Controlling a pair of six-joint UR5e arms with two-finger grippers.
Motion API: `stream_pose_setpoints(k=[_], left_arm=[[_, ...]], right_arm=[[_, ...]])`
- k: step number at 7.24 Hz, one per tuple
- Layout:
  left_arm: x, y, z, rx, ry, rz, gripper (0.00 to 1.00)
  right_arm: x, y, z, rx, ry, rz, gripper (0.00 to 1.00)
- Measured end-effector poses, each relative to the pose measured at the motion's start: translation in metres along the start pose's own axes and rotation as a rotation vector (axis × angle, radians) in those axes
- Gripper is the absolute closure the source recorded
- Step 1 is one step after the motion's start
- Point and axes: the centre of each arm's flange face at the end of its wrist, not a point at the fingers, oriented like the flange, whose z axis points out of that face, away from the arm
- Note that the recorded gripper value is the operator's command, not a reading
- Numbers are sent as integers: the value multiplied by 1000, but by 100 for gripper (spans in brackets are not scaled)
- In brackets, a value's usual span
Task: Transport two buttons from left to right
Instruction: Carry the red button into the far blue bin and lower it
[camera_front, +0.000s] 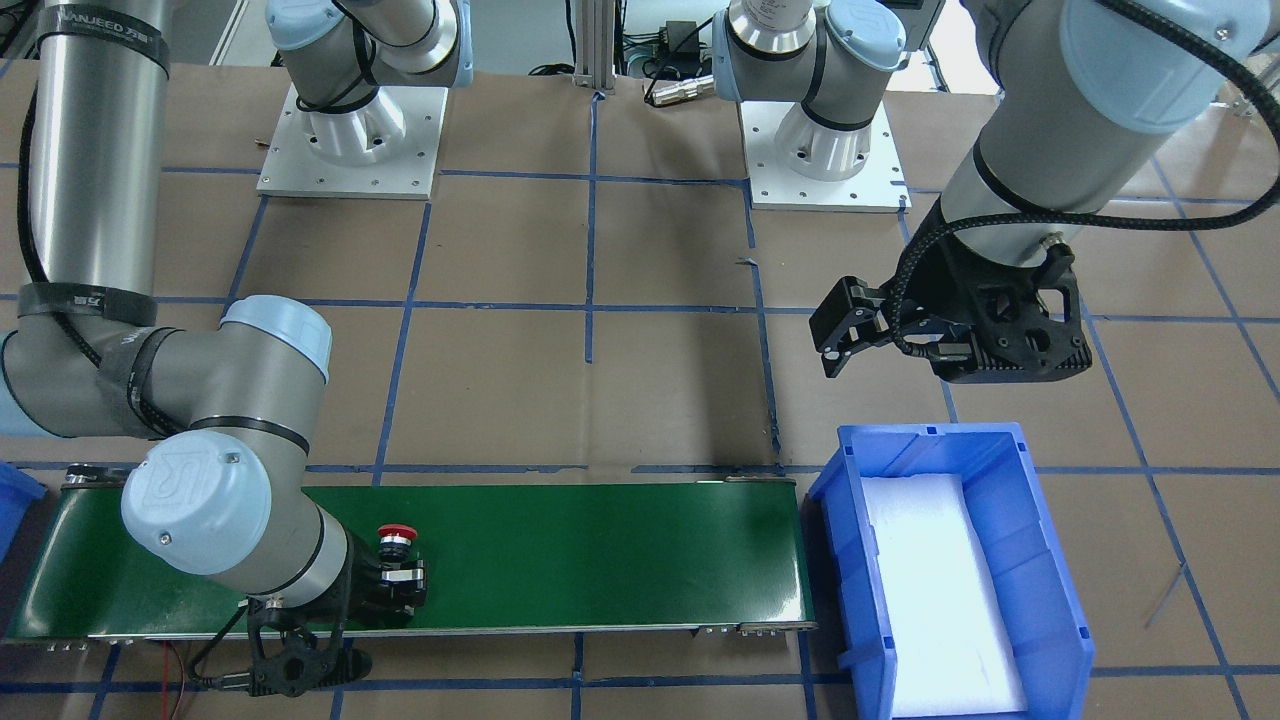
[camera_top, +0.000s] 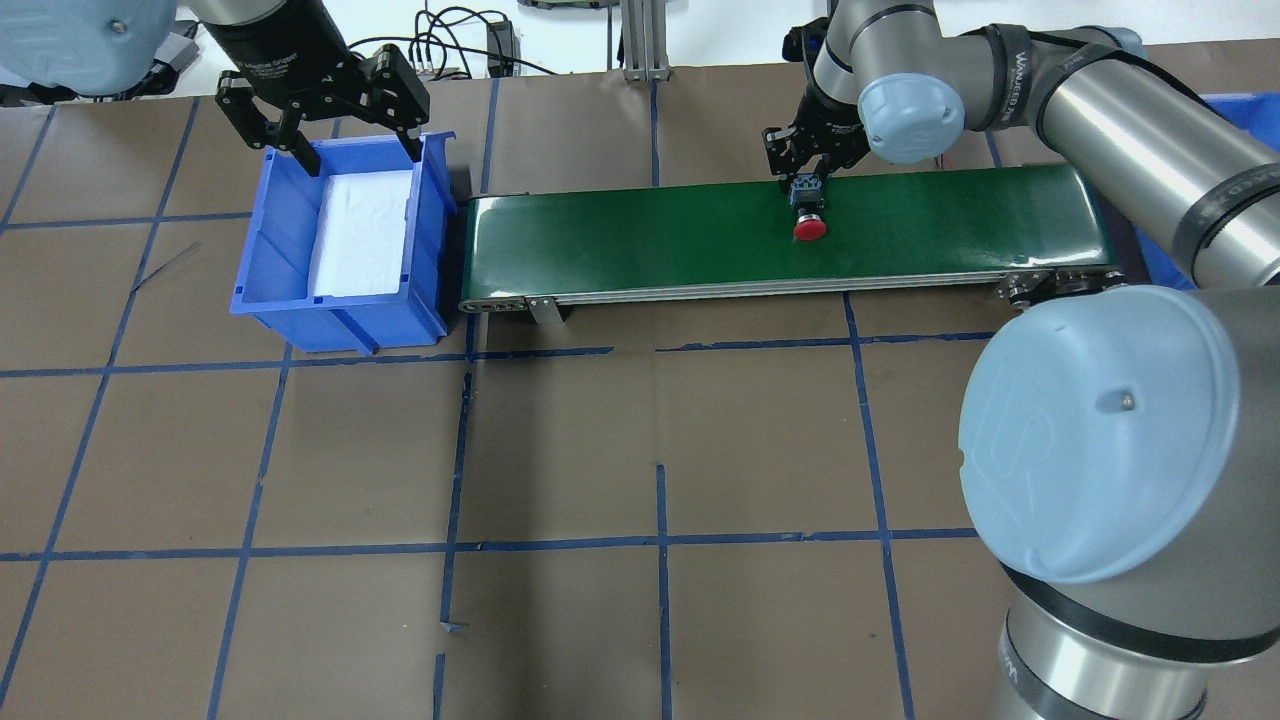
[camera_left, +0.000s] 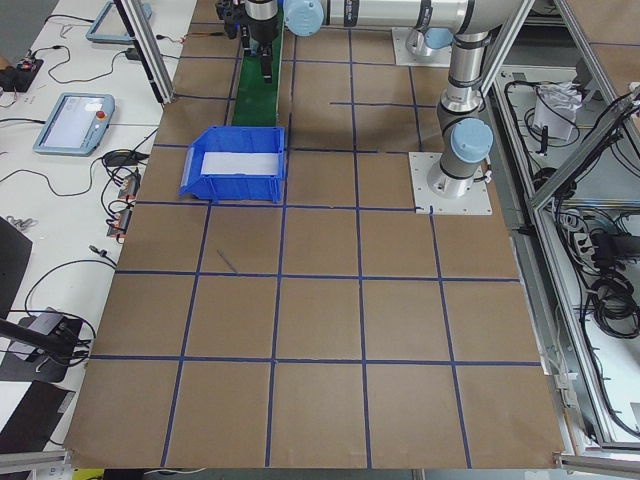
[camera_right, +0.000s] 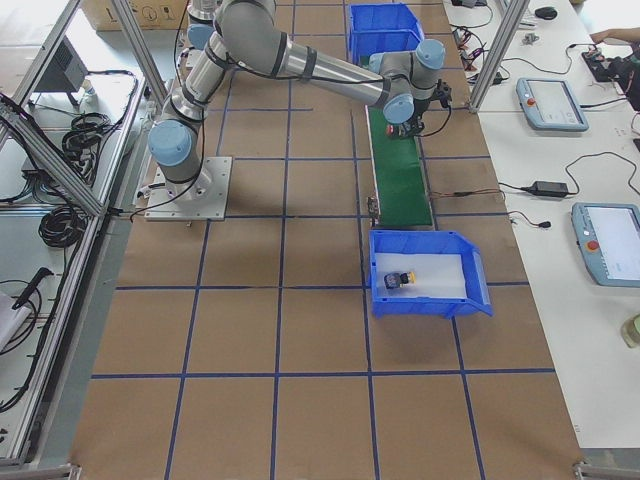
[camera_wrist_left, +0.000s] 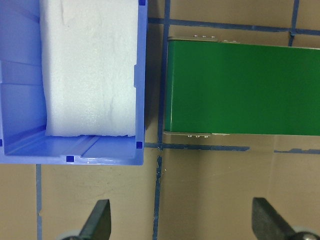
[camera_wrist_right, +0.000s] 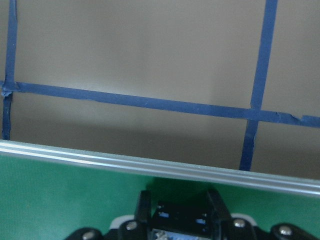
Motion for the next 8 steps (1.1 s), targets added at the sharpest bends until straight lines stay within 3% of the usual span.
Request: stream_pose_setpoints(k=[2, 5, 8], left_arm=[[0, 0, 1, -1, 0, 0, 0], [0, -1, 1, 0, 1, -1, 0], [0, -1, 1, 0, 1, 0, 0]], right_arm=[[29, -4, -33, -13, 2, 14, 77], [127, -1, -88, -38, 22, -19, 77], [257, 20, -105, -45, 61, -33, 82]])
